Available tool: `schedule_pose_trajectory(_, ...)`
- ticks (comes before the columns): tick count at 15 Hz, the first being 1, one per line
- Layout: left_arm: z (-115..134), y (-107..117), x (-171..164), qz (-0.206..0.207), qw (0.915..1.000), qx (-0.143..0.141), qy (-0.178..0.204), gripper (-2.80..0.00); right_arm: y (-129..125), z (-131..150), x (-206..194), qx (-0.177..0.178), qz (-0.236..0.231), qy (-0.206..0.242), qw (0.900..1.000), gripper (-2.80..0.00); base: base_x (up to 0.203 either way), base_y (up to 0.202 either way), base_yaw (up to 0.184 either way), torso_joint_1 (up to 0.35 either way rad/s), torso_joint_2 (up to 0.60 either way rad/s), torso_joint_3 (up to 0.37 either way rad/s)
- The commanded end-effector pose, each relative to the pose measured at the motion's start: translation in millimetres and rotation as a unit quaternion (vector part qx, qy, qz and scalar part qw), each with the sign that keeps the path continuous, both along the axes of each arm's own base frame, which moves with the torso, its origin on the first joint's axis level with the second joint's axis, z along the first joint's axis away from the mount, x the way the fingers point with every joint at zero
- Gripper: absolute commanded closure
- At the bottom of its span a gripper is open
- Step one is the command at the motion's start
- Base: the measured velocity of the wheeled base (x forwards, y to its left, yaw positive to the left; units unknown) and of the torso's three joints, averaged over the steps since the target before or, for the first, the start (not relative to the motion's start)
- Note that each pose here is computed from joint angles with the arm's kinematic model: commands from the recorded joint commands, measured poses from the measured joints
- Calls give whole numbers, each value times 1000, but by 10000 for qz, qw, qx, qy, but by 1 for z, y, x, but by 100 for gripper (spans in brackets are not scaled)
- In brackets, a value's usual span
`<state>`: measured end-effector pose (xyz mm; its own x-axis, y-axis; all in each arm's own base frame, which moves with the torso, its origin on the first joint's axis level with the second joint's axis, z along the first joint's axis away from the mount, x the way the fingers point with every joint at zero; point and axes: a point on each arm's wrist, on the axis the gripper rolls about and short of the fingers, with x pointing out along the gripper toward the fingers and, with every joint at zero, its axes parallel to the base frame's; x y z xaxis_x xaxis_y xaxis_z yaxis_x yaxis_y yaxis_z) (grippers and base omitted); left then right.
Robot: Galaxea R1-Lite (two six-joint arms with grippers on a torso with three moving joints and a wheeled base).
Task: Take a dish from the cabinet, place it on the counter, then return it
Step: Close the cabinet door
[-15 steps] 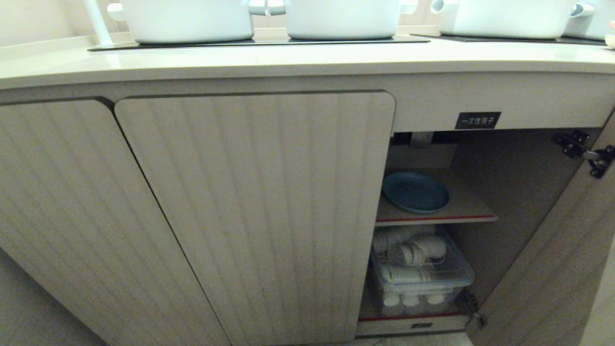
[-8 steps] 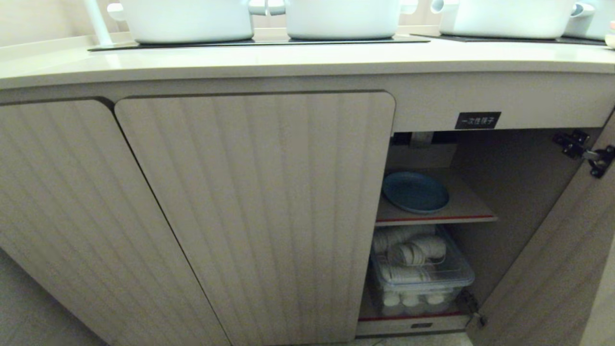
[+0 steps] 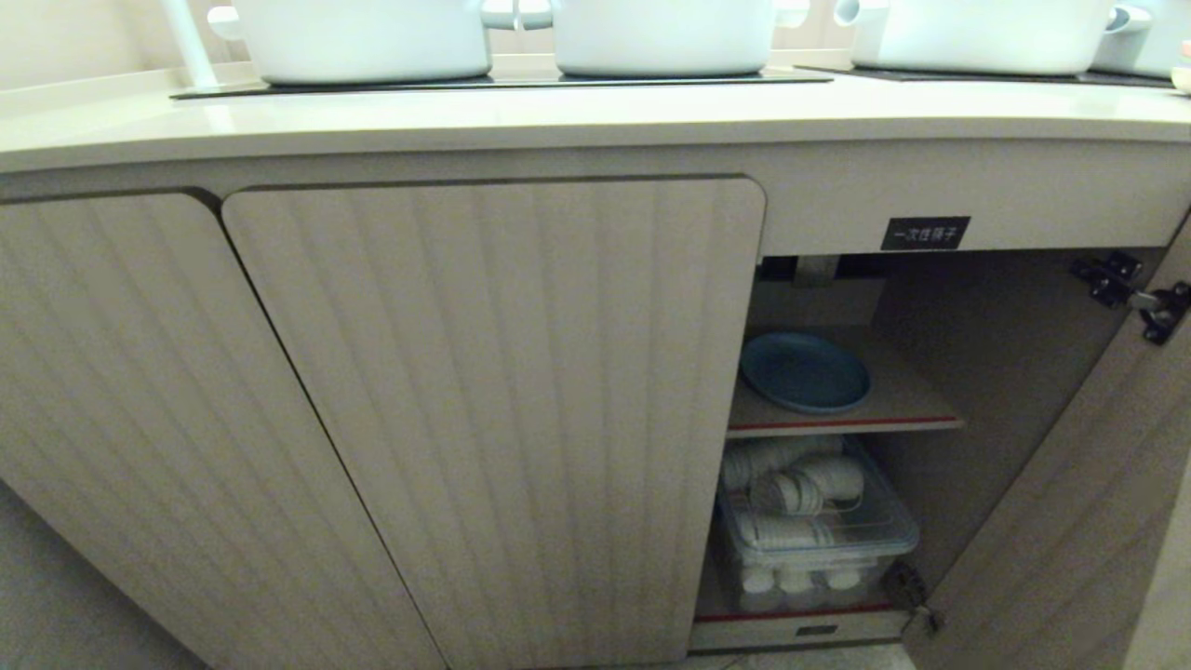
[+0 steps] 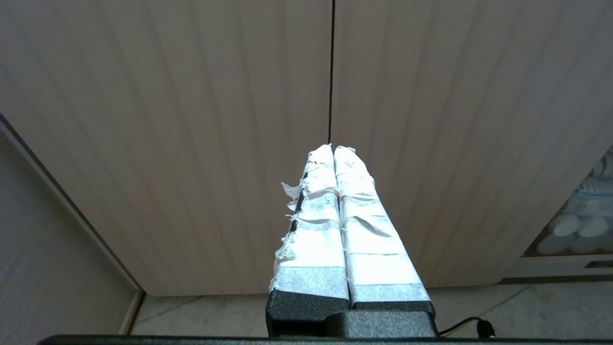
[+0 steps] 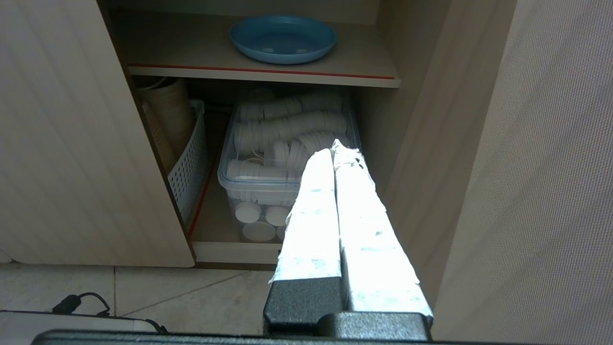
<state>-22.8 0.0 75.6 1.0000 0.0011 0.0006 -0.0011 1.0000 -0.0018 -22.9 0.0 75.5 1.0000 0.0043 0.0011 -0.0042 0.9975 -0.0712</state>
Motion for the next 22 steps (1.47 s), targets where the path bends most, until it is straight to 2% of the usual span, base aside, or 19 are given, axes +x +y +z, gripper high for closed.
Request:
schedule_pose_trajectory(1,0,0,0,2,10000,1,-5,0,0,0,0,4,-5,13,10000,0,0,0,0,0,0,0)
schedule_pose_trajectory(11,0,0,0,2,10000,-6,-5,0,0,0,0,33,2,13,10000,0,0,-5,0,0,0,1)
schedule_pose_trajectory(18,0,0,0,2,10000,-2,-5,0,0,0,0,11,2,13,10000,0,0,-179,0,1,2,3)
schedule_pose_trajectory(22,0,0,0,2,10000,2,-5,0,0,0,0,11,2,5,10000,0,0,-25,1,2,1,1)
